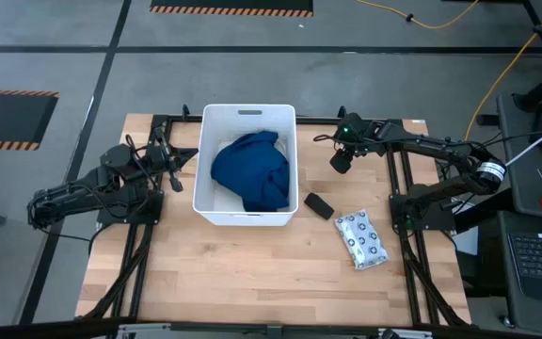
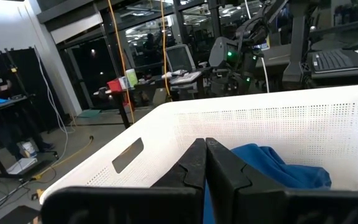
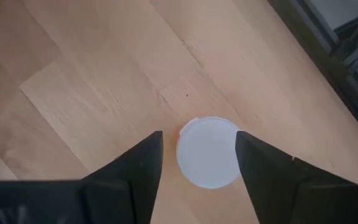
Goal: Pick & place medical supplies in basket/bin
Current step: Put the orange bottle into the white bin
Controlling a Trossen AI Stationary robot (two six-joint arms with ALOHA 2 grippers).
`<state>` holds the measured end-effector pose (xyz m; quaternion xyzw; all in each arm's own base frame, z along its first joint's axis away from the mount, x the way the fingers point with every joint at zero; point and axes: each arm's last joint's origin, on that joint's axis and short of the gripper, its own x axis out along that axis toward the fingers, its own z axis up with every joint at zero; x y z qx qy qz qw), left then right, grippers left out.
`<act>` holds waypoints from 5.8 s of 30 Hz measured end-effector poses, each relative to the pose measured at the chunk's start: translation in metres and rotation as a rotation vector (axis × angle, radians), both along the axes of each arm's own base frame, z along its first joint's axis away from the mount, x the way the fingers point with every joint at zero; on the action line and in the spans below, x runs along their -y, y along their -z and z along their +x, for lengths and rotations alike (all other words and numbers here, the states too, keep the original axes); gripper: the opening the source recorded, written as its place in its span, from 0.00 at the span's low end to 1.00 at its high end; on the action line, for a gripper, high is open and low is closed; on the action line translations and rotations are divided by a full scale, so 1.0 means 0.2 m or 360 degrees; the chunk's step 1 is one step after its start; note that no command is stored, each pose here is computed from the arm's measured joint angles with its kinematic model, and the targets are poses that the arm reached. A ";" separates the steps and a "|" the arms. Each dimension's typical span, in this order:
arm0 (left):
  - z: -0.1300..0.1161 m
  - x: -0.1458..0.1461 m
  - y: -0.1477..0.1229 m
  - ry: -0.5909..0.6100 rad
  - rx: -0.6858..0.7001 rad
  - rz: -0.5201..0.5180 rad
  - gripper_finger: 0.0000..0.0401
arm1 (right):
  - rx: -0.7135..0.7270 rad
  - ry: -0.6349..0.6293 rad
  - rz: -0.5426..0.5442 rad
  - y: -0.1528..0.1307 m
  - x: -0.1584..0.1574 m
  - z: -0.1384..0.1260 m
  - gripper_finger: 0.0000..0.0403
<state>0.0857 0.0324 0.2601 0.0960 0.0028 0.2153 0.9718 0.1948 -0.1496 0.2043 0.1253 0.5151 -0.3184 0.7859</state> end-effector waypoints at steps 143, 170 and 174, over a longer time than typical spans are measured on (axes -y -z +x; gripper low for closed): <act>0.00 0.00 0.00 -0.0001 0.0050 -0.0108 0.01 | 0.0241 0.0898 0.0153 0.31 -0.06 -0.06 0.77; 0.00 0.00 0.00 -0.0002 0.0050 -0.0108 0.01 | 0.0106 0.0708 0.0146 0.37 -0.05 0.00 0.44; 0.00 0.00 0.00 -0.0003 0.0051 -0.0108 0.02 | 0.0128 0.0679 0.0130 0.30 -0.04 0.02 0.44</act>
